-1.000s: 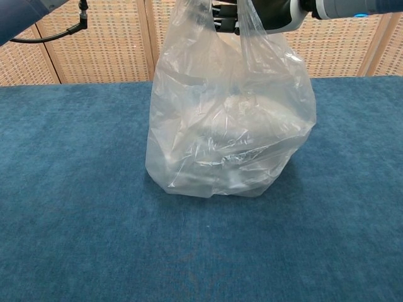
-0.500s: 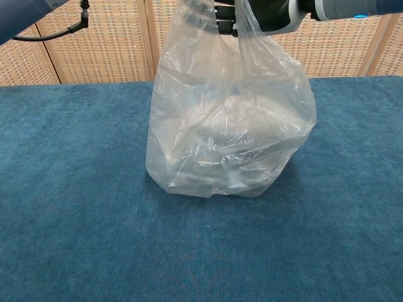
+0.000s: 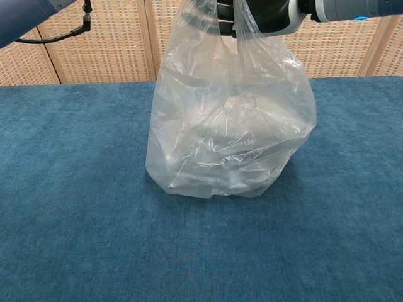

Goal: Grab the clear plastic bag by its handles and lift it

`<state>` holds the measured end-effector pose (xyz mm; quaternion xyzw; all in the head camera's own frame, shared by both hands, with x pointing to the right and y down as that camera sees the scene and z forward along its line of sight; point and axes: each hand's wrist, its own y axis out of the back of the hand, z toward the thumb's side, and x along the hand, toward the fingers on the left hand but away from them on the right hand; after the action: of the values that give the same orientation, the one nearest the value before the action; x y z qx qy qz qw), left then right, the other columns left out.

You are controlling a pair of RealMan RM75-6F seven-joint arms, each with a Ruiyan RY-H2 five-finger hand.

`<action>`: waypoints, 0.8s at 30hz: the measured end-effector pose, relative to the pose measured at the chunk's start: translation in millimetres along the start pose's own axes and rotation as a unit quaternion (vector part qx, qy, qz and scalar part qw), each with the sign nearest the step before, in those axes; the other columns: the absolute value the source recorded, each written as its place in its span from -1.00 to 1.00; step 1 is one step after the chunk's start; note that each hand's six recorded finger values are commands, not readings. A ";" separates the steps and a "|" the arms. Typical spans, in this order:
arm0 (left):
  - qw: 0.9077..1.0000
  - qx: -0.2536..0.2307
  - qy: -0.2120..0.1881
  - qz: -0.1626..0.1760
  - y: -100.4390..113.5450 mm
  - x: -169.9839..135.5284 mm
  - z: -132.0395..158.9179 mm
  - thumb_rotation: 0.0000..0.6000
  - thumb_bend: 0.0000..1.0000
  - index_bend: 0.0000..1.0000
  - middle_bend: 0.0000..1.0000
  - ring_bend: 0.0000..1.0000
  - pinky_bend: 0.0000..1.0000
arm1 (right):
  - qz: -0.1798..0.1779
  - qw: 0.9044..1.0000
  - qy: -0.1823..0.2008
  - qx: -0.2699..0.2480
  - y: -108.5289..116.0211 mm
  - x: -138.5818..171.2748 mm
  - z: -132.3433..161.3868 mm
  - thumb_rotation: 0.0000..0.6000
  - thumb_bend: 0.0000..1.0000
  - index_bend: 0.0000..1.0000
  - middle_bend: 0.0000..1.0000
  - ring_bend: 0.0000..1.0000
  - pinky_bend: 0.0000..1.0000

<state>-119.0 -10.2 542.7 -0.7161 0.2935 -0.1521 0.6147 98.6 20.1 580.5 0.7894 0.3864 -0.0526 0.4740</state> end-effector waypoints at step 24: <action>0.999 -0.036 0.022 0.017 8.7 3.9 -3.6 1.00 -0.48 -1.00 -1.00 -1.00 -0.93 | -0.004 1.000 -0.017 0.013 2.3 -1.9 -4.6 1.00 -1.00 -0.09 0.17 -0.04 -0.31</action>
<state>-120.1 -16.0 534.5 -0.7291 0.3249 -0.1465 0.5843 97.5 22.1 585.5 0.7927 0.3813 -0.0727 0.4701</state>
